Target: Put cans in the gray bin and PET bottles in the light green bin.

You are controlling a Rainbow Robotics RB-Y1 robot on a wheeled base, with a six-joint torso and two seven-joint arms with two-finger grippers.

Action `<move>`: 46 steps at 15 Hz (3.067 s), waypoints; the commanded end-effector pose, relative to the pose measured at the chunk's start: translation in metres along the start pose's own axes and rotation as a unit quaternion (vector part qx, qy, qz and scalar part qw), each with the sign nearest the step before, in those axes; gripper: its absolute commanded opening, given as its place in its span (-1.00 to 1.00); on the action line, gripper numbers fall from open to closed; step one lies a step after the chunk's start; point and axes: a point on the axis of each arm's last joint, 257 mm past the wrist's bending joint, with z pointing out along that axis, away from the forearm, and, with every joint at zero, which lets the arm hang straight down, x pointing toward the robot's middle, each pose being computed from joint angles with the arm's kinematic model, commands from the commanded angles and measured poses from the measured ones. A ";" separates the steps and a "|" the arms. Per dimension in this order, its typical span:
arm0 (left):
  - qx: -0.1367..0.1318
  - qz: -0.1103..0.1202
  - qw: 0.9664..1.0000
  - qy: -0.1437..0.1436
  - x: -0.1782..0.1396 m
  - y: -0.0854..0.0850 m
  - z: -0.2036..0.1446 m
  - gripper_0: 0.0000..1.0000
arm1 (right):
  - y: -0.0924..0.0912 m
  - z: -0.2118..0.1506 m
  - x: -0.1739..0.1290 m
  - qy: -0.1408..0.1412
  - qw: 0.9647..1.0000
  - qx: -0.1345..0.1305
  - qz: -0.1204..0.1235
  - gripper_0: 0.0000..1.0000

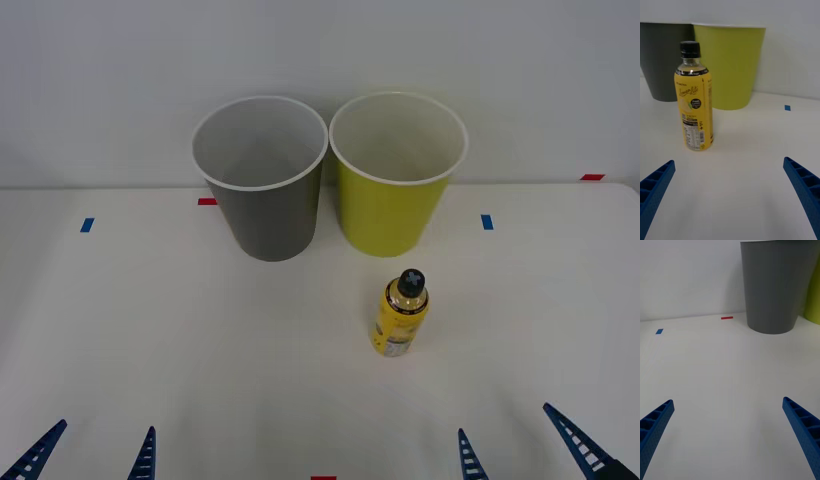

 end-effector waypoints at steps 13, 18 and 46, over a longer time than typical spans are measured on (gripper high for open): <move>0.000 0.000 1.000 0.000 0.000 0.000 0.000 1.00 | 0.029 0.064 -0.006 -0.076 0.993 -0.085 -0.029 1.00; 0.000 0.000 1.000 0.000 0.000 0.000 0.000 1.00 | 0.035 0.092 -0.010 -0.096 0.992 -0.083 -0.020 1.00; 0.000 0.000 1.000 0.000 0.000 0.000 0.000 1.00 | 0.048 0.183 -0.042 -0.088 0.993 -0.078 0.013 -0.94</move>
